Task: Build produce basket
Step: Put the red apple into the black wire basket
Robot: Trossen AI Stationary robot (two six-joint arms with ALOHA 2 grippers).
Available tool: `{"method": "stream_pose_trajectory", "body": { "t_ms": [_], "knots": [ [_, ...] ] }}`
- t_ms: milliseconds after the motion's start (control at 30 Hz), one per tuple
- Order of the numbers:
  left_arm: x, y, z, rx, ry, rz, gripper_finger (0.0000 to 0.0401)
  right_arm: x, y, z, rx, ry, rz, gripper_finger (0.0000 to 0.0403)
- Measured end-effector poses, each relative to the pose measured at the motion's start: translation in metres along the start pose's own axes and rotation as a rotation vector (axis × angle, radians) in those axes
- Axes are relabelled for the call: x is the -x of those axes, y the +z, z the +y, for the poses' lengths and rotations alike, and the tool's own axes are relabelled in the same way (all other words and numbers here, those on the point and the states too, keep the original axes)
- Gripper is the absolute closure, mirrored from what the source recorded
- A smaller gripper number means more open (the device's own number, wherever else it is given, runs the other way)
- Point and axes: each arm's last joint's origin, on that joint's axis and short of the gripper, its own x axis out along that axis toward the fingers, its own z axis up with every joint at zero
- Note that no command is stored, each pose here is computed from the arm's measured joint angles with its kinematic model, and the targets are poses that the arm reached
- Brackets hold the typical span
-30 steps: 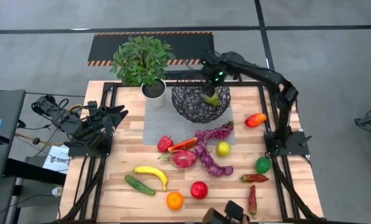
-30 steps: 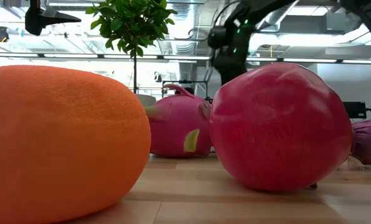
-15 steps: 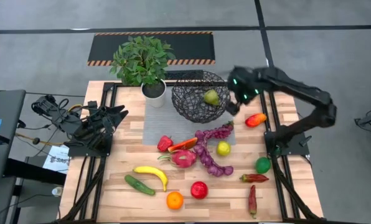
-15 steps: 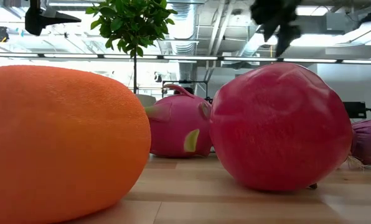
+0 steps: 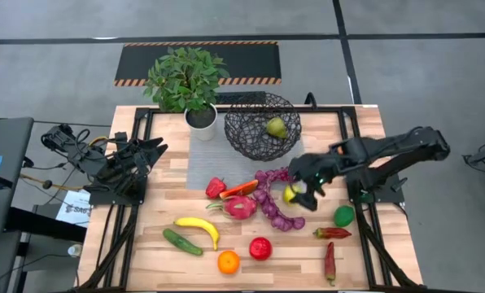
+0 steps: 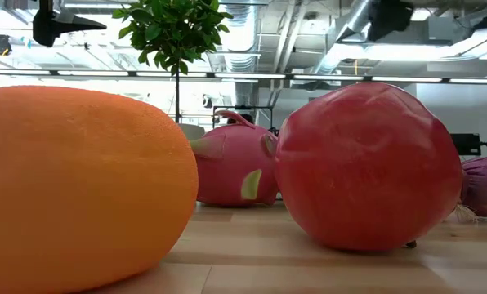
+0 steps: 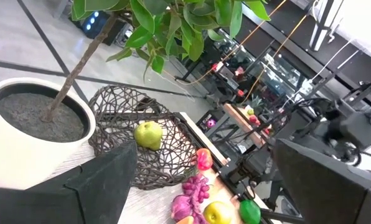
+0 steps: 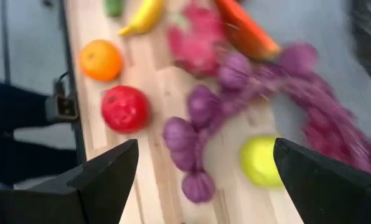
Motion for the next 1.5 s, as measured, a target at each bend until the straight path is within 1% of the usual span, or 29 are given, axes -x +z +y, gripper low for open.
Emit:
{"method": "stream_pose_trajectory", "body": {
  "t_ms": [67, 200, 267, 333, 433, 500, 567, 733, 900, 1000, 1133, 1267, 1367, 1500],
  "knots": [
    [0.000, -0.001, 0.001, -0.003, 0.002, 0.004, 0.0037, -0.011, 0.005, 0.008, 0.099, 0.027, -0.028, 0.0014],
    [0.000, -0.004, 0.003, 0.028, 0.003, 0.035, 0.0037, -0.034, 0.017, 0.018, 0.260, 0.059, -0.087, 0.0013],
    [0.000, -0.005, 0.005, 0.031, 0.002, 0.058, 0.0037, -0.046, 0.022, 0.021, 0.320, 0.063, -0.102, 0.0013],
    [0.000, -0.007, 0.005, 0.040, -0.002, 0.076, 0.0037, -0.059, 0.023, 0.024, 0.351, 0.066, -0.096, 0.0012],
    [0.000, -0.007, 0.005, 0.041, -0.010, 0.092, 0.0037, -0.079, 0.023, 0.029, 0.367, 0.088, -0.059, 0.0013],
    [0.000, -0.008, 0.005, 0.026, -0.023, 0.108, 0.0037, -0.092, 0.022, 0.035, 0.375, 0.119, -0.046, 0.0014],
    [0.000, -0.008, 0.005, 0.010, -0.035, 0.125, 0.0037, -0.102, 0.020, 0.043, 0.380, 0.124, -0.014, 0.0014],
    [0.001, -0.010, 0.004, 0.000, -0.071, 0.174, 0.0037, -0.125, 0.017, 0.072, 0.368, 0.156, 0.026, 0.0014],
    [0.001, -0.011, 0.003, -0.023, -0.097, 0.209, 0.0037, -0.156, 0.010, 0.103, 0.419, 0.187, 0.064, 0.0014],
    [0.001, -0.012, 0.004, -0.029, -0.107, 0.229, 0.0037, -0.173, 0.004, 0.115, 0.429, 0.187, 0.102, 0.0014],
    [0.001, -0.013, 0.004, -0.032, -0.116, 0.247, 0.0037, -0.195, -0.003, 0.120, 0.412, 0.153, 0.143, 0.0015],
    [0.001, -0.014, 0.003, -0.039, -0.113, 0.252, 0.0037, -0.217, -0.013, 0.115, 0.407, 0.082, 0.188, 0.0014],
    [0.000, -0.015, 0.003, -0.039, -0.112, 0.258, 0.0037, -0.231, -0.020, 0.111, 0.385, 0.057, 0.234, 0.0016],
    [0.000, -0.015, 0.003, -0.040, -0.111, 0.259, 0.0037, -0.239, -0.025, 0.111, 0.369, 0.041, 0.253, 0.0016]
  ]
}}
